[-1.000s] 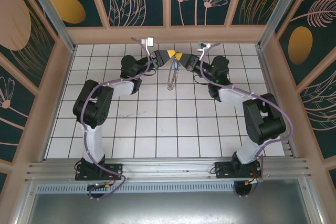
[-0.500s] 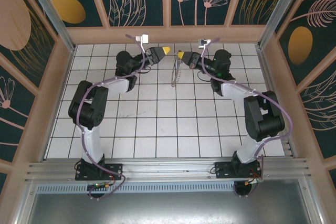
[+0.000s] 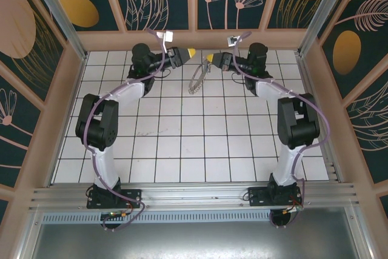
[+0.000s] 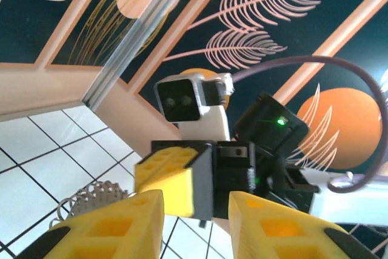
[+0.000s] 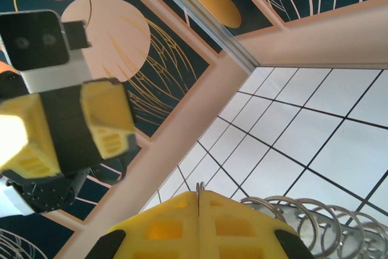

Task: Put the keys on the keyring

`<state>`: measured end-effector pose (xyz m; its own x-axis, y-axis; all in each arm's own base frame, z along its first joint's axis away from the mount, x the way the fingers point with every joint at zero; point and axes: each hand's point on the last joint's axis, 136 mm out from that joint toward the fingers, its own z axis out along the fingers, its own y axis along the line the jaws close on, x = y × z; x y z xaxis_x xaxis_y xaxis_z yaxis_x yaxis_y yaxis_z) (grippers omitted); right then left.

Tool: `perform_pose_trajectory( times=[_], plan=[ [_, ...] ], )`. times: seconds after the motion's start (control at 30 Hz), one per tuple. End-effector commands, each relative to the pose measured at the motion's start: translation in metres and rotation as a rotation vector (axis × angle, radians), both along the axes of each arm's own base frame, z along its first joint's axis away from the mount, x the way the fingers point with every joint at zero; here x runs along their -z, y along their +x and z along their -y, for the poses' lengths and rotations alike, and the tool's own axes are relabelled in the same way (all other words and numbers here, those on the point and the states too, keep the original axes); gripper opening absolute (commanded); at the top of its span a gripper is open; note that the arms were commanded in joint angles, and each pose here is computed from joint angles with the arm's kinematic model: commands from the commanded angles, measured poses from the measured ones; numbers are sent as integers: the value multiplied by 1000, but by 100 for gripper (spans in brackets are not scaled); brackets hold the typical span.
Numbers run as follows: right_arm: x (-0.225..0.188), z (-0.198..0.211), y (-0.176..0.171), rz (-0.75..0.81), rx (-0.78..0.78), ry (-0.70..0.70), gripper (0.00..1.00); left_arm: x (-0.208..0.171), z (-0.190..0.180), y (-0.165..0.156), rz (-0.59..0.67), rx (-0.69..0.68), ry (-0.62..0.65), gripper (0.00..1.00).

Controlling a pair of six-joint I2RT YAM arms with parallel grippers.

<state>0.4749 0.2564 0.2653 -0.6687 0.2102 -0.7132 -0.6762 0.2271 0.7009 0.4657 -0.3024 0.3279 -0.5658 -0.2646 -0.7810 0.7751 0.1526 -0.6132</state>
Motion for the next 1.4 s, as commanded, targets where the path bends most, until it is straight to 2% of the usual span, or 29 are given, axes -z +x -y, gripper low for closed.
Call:
perform_pose_trajectory(
  times=[0.0,0.4,1.37],
  plan=[
    [-17,3,1,46,-94,37,0,13,1,11,-4,41,66,33],
    [-22,0,10,25,-174,100,0,38,14,38,-61,139,133,32],
    [-34,-19,9,41,-204,137,0,43,19,45,-104,182,66,29]
  ],
)
